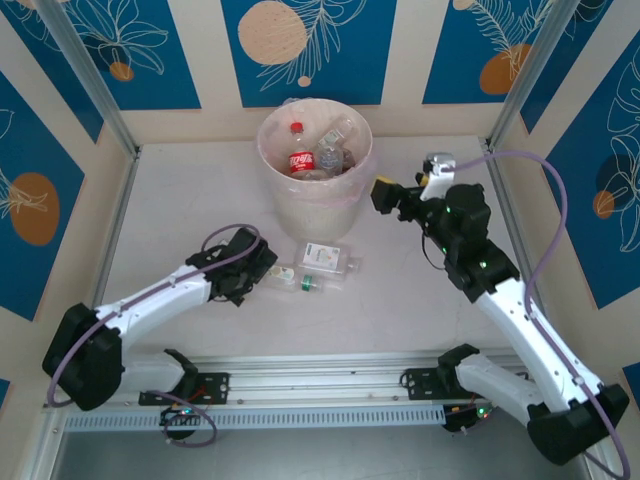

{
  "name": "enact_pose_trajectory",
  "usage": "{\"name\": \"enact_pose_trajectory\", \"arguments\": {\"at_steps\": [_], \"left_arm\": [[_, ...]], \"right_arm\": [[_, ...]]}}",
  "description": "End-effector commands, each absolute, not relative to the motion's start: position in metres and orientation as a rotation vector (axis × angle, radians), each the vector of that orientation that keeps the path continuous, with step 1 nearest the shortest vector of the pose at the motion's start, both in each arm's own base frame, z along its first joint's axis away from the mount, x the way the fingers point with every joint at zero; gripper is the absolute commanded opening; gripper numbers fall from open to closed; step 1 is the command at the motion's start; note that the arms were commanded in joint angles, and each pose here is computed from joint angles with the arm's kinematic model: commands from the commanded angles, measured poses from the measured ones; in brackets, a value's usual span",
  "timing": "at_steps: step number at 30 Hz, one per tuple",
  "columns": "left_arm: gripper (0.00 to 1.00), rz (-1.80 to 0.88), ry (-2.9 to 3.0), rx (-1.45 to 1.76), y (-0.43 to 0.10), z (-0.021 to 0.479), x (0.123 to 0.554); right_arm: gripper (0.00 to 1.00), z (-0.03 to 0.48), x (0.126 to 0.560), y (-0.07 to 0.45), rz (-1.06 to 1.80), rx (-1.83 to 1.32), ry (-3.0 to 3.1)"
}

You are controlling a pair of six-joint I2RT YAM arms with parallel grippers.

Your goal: Put the plastic bottles in the bin

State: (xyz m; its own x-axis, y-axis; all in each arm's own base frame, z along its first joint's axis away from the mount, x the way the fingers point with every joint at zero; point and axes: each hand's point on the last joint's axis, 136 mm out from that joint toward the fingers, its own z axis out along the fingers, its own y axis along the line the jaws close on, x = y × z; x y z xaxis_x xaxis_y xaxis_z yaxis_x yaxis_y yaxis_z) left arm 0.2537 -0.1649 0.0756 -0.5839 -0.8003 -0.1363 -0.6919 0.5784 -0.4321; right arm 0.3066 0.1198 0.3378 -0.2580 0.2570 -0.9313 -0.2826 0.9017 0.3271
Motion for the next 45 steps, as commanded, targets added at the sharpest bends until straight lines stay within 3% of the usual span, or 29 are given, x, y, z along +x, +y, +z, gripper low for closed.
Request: {"name": "enact_pose_trajectory", "arguments": {"at_steps": [1,13,17,22,26,30,33,39,45], "left_arm": [[1.0,-0.538,2.442,-1.484,-0.175,0.069,0.249],[0.99,-0.595,2.347,-1.597,-0.193,0.055,0.276],[0.86,-0.582,2.359,-1.597,-0.201,0.049,0.285],[0.57,-0.524,2.368,-1.593,-0.194,0.04,0.285],[0.5,-0.42,2.321,-1.497,-0.166,0.055,0.286],[0.31,-0.335,2.254,-1.22,-0.131,0.097,0.301],[0.26,-0.302,2.139,-0.903,-0.111,0.158,0.319],[0.26,-0.332,1.801,-0.351,-0.114,0.31,0.332],[0.23,-0.406,1.64,-0.049,-0.148,0.434,0.337]], "right_arm": [[1.0,0.331,0.301,0.104,0.518,0.065,1.74],[1.0,0.307,0.289,0.087,0.45,0.083,1.823],[0.99,0.307,0.289,0.086,0.44,0.08,1.826],[1.0,0.308,0.29,0.081,0.413,0.085,1.823],[1.0,0.314,0.293,0.079,0.412,0.092,1.804],[1.0,0.321,0.298,0.079,0.421,0.091,1.772],[1.0,0.325,0.303,0.083,0.443,0.079,1.745],[1.0,0.329,0.306,0.085,0.471,0.092,1.707],[1.0,0.328,0.307,0.082,0.491,0.136,1.71]]}}
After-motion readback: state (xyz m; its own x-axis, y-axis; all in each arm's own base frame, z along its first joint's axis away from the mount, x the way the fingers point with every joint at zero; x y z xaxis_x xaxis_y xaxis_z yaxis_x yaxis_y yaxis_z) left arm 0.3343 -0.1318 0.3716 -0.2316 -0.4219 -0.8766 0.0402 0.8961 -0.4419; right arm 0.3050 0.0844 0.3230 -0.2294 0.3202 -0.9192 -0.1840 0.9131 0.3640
